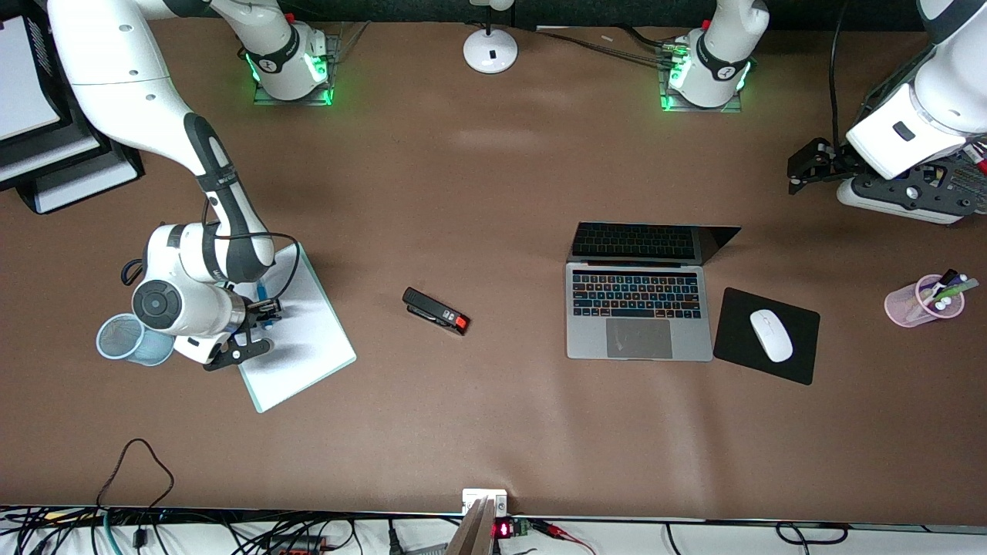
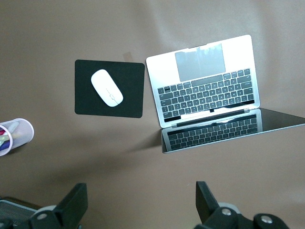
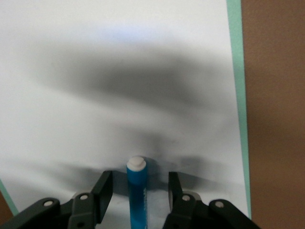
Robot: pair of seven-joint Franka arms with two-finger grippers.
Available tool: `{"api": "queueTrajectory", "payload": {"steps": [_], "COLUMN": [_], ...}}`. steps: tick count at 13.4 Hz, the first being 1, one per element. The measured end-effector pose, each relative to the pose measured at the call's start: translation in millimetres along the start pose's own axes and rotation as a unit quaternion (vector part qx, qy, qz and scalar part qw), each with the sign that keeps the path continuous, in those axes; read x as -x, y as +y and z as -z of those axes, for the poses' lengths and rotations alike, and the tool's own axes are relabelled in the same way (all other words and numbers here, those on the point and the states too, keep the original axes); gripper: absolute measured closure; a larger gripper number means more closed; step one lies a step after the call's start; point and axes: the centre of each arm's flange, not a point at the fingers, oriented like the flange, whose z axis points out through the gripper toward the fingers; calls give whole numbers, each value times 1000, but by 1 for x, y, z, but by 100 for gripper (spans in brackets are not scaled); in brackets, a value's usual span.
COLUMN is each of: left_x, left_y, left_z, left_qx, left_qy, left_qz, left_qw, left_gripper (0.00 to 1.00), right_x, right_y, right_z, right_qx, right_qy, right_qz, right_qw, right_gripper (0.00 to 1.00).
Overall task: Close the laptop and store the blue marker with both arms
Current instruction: 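Lower the right gripper over the blue marker and close on it, then lift the marker with the right gripper while the left gripper reaches the laptop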
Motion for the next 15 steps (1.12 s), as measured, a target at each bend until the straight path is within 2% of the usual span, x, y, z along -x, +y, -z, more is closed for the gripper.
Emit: {"api": "queueTrajectory", "payload": {"steps": [5, 6, 7, 9, 12, 14, 15], "left_x": [1, 1, 1, 1, 1, 1, 3], "left_y": [0, 0, 0, 0, 0, 0, 0], "left_z": [-1, -1, -1, -1, -1, -1, -2], "left_qx": [0, 0, 0, 0, 0, 1, 1], "left_qy": [-3, -4, -4, -4, -4, -7, -14], "left_qz": [0, 0, 0, 0, 0, 0, 0], "left_qw": [1000, 1000, 1000, 1000, 1000, 1000, 1000], "left_gripper": [0, 0, 0, 0, 0, 0, 0], "right_x": [-2, -2, -2, -2, -2, -2, -2], "right_y": [0, 0, -1, -1, -1, -1, -1], "right_z": [3, 3, 3, 2, 2, 2, 2], "right_qx": [1, 0, -1, -1, -1, -1, -1], "right_qy": [4, 4, 4, 4, 4, 4, 4], "right_qz": [0, -1, -2, -2, -2, -2, -2], "right_qw": [1000, 1000, 1000, 1000, 1000, 1000, 1000], "right_gripper": [52, 62, 65, 59, 63, 80, 80]}}
